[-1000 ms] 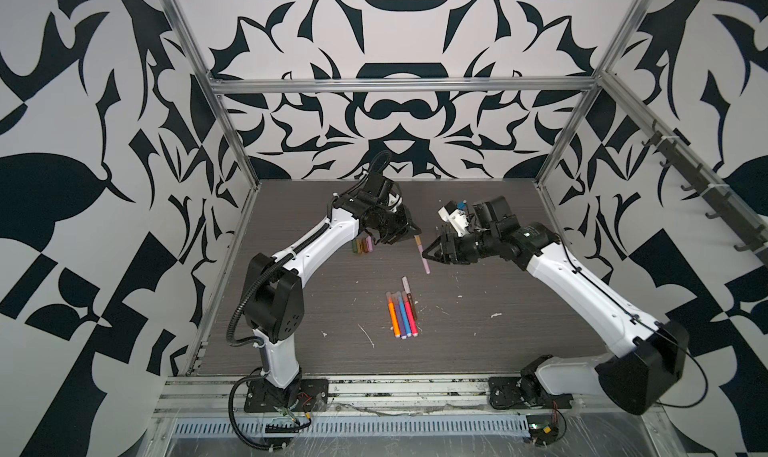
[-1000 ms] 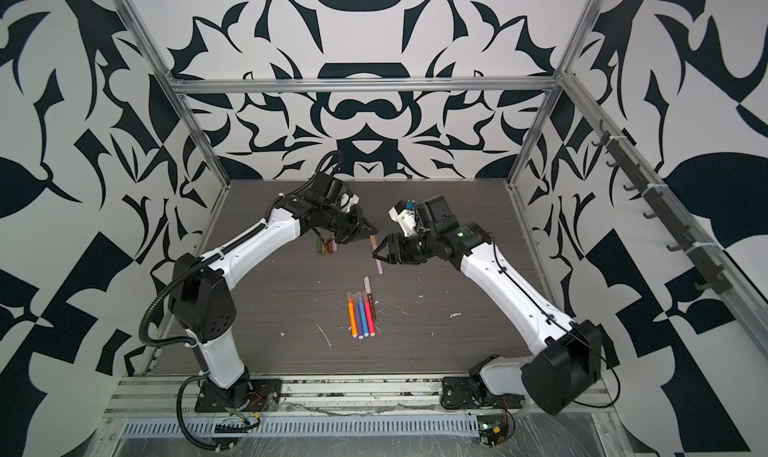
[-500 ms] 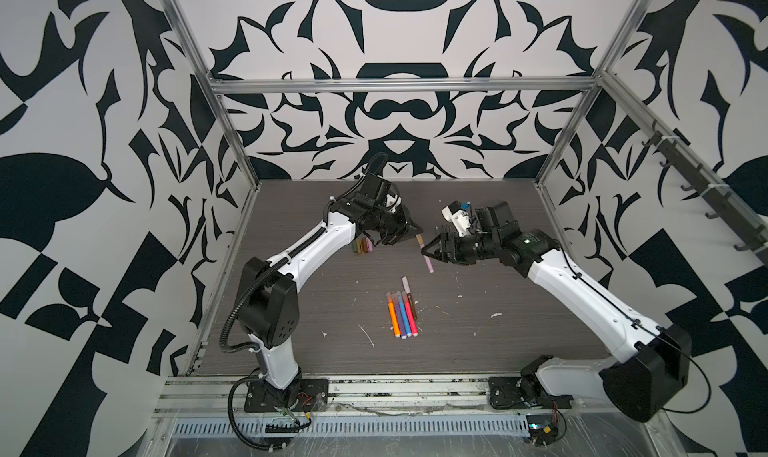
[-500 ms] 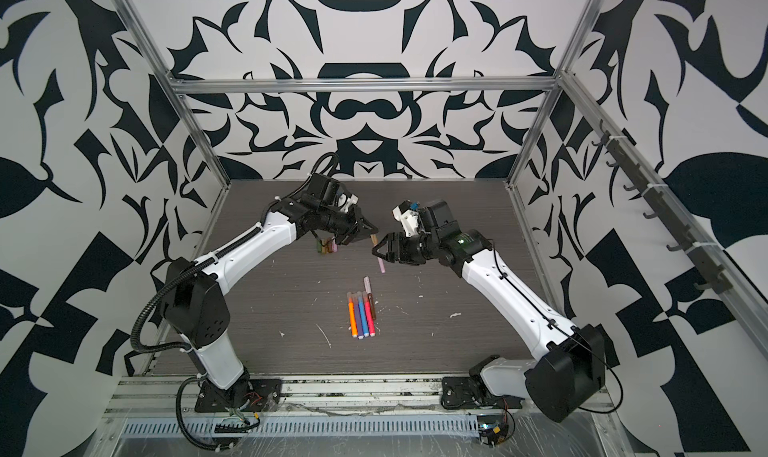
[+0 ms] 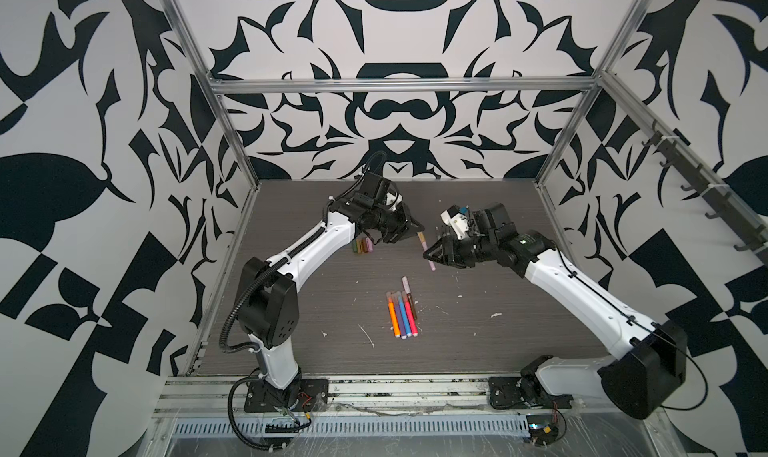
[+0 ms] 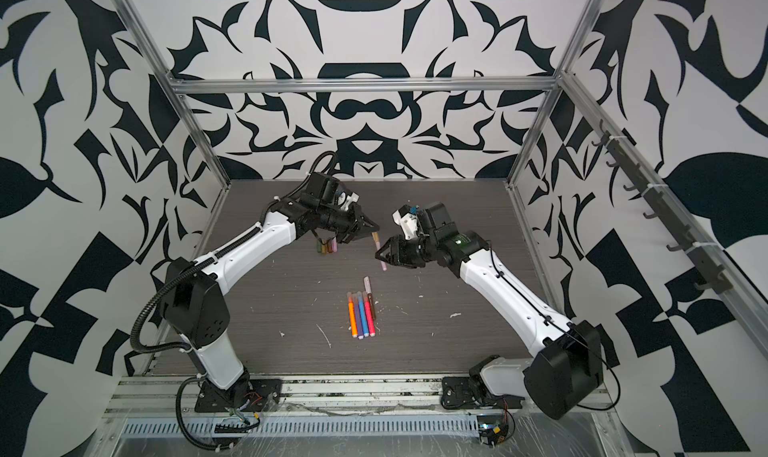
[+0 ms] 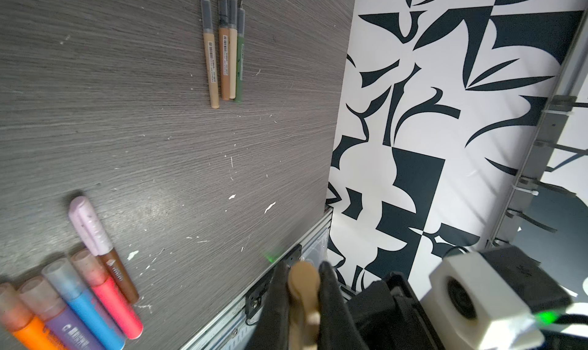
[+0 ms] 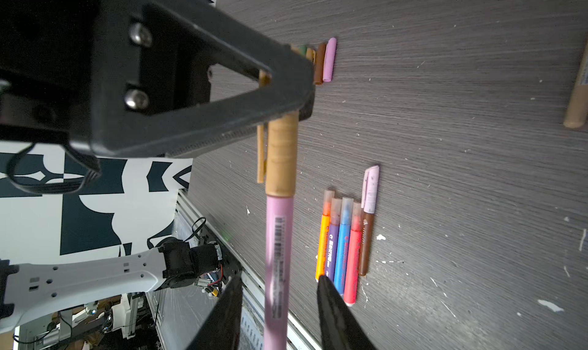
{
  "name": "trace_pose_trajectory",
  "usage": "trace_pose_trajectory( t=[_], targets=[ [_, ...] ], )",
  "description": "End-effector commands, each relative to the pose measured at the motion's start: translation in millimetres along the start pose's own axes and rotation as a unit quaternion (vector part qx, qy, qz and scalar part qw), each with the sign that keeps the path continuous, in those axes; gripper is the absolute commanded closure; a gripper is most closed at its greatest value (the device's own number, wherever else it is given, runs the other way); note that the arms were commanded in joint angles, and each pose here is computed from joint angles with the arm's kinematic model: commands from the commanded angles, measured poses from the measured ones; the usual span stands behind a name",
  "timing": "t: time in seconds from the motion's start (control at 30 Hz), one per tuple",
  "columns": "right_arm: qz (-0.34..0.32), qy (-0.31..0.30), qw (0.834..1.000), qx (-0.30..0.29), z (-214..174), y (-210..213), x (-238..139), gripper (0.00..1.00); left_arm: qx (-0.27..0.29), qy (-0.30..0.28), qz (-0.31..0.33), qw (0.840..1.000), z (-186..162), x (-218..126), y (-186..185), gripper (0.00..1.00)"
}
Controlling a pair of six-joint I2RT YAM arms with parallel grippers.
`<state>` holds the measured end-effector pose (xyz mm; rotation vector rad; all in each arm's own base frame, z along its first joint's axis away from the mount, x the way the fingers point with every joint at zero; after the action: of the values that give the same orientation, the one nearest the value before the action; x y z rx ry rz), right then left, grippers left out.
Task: Open the pen caps
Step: 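Pull the pink barrel away with the right gripper while the left holds the cap, then lay the tan cap by the green cap while the right holds the pen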
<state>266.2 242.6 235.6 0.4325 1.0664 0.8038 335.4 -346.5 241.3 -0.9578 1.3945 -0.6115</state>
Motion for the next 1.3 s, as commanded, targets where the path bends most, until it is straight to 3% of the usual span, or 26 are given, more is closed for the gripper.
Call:
trace_pose_trajectory(
  t=[0.0,0.13,0.47,0.83,0.93,1.1,1.27],
  targets=[
    [0.014,-0.004,1.0,-0.002,3,6,0,0.63,0.003,0.002,-0.018,1.0,-5,-8,-8,1.0],
    [0.018,-0.004,1.0,-0.001,4,7,0,0.68,0.002,0.004,-0.021,1.0,-6,-8,-8,1.0],
    [0.029,0.005,1.0,0.003,3,8,4,1.0,0.003,0.007,-0.023,1.0,-7,-8,-9,1.0],
    [0.019,0.017,0.999,0.024,-12,2,3,1.0,0.034,-0.038,-0.007,0.999,39,-23,-22,1.0],
    [0.015,0.013,0.999,0.049,-25,-4,3,1.0,0.04,-0.076,-0.002,0.996,80,-43,-23,1.0],
    [0.021,0.015,0.997,0.077,-60,-7,4,1.0,0.015,-0.171,-0.019,0.985,171,-104,-24,1.0],
    [0.007,0.005,0.996,0.084,-72,-14,1,1.0,0.043,-0.15,-0.017,0.988,159,-97,-35,1.0]
  ],
)
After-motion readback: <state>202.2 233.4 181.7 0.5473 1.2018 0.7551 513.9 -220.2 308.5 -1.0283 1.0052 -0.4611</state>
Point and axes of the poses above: each gripper's point midway between its finger pads, its own x axis out along the fingers, its own y axis along the line the jaws close on, z = x × y, the point moved 1 cm from there along -x, back along the fingers, and after that the axes turned 7 degrees about -x, right-handed, at the moved point
